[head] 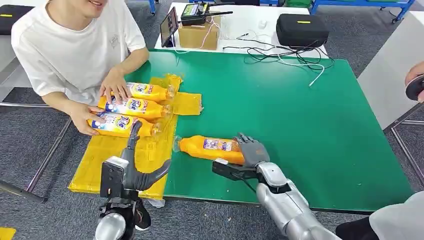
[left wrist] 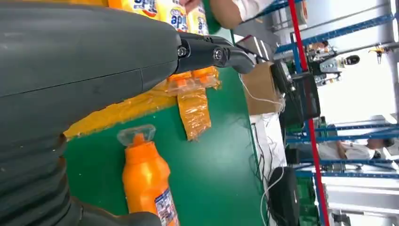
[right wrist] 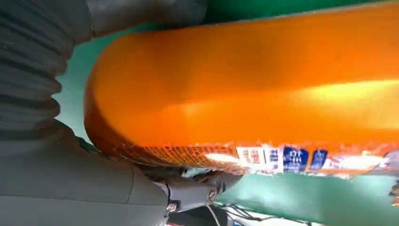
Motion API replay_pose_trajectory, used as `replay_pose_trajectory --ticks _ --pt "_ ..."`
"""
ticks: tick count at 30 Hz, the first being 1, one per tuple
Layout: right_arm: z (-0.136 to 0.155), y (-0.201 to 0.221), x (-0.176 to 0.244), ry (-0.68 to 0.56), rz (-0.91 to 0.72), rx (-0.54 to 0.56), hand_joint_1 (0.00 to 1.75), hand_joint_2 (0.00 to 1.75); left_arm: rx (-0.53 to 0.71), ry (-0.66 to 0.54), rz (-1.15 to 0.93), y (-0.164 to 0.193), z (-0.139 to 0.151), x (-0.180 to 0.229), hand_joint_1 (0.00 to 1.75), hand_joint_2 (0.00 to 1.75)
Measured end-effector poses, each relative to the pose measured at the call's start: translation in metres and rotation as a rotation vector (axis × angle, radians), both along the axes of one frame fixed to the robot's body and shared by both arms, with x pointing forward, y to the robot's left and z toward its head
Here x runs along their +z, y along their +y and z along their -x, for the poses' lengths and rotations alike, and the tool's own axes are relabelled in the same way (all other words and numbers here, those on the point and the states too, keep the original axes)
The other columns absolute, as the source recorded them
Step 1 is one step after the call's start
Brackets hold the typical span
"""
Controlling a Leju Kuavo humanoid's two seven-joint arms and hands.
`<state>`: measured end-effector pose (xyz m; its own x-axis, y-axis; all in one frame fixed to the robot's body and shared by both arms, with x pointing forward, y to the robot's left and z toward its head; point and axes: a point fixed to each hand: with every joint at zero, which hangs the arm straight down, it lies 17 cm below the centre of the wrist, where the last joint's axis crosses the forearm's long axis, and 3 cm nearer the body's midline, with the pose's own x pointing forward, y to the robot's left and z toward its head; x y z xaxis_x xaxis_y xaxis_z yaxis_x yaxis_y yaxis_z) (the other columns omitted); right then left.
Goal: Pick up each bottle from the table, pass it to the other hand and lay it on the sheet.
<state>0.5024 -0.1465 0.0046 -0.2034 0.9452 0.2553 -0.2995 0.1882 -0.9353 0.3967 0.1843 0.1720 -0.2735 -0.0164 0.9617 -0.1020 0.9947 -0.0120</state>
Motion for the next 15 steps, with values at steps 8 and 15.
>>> replay_pose_trajectory --ticks 8,15 --pt "-0.007 -0.002 -0.006 0.068 0.022 0.001 1.75 1.75 -0.011 -0.006 -0.031 -0.004 -0.006 -0.001 0.0 1.75" --pt "-0.008 0.0 -0.008 0.116 -0.01 -0.015 1.75 1.75 -0.035 -0.005 -0.063 -0.008 -0.012 -0.002 0.0 1.75"
